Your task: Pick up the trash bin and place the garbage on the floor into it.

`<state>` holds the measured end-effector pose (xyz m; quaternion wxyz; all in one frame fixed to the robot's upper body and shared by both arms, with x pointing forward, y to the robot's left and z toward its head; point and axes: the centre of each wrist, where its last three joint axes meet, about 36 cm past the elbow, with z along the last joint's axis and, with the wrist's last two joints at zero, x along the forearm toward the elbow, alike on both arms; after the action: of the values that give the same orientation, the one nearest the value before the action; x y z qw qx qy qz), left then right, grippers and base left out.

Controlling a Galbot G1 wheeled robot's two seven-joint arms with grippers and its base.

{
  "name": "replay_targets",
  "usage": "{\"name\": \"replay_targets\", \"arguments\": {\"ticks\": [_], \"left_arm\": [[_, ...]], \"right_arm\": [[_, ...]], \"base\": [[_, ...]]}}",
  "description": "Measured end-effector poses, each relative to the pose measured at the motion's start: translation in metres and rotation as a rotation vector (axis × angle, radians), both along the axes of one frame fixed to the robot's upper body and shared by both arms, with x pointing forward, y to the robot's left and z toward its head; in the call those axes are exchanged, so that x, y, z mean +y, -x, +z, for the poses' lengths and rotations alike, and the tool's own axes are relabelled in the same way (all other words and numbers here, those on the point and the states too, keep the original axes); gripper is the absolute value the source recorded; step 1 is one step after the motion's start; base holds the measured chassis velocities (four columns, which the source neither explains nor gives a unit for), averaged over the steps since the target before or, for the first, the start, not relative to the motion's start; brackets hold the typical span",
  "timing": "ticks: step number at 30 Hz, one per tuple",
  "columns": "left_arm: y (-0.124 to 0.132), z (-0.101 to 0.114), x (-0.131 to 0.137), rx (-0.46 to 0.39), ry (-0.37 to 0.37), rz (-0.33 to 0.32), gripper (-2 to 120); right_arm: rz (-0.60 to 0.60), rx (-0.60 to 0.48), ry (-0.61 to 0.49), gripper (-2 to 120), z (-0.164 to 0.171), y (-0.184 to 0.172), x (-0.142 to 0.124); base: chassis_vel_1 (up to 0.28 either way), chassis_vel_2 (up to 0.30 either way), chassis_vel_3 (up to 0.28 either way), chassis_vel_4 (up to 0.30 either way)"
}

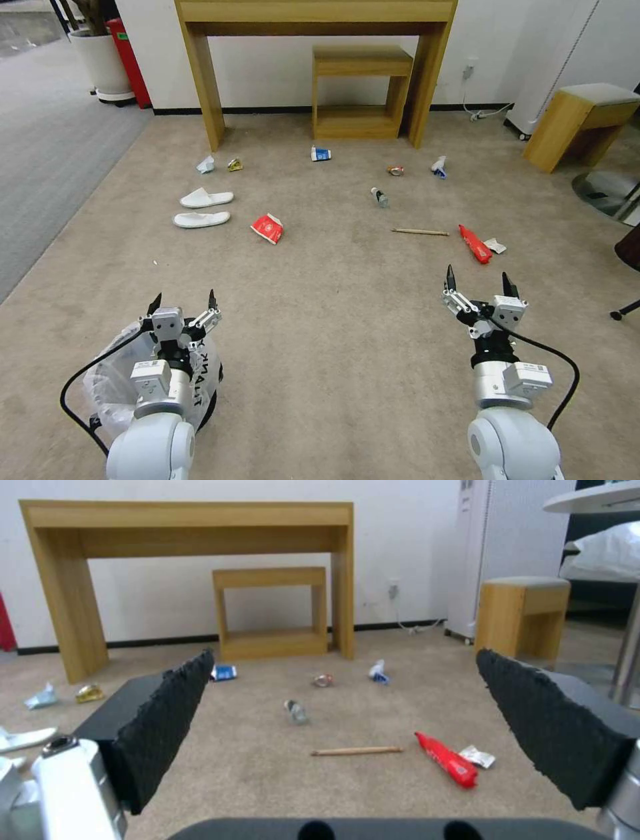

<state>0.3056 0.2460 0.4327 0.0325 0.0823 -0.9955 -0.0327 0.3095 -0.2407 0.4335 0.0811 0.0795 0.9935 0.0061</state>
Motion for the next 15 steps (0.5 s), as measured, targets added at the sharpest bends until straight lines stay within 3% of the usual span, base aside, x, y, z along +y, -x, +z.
{"name": "replay_targets", "arguments": {"ticks": [15], "left_arm": [[-0.0035,-0.0072,0.0006,0.013,0.006,0.002,100]], "right_arm": [[0.003,-0.018,0.000,100,-0.0021,-0.0078,-0.0026]], "base": [[0.000,0.000,0.000,0.000]]}}
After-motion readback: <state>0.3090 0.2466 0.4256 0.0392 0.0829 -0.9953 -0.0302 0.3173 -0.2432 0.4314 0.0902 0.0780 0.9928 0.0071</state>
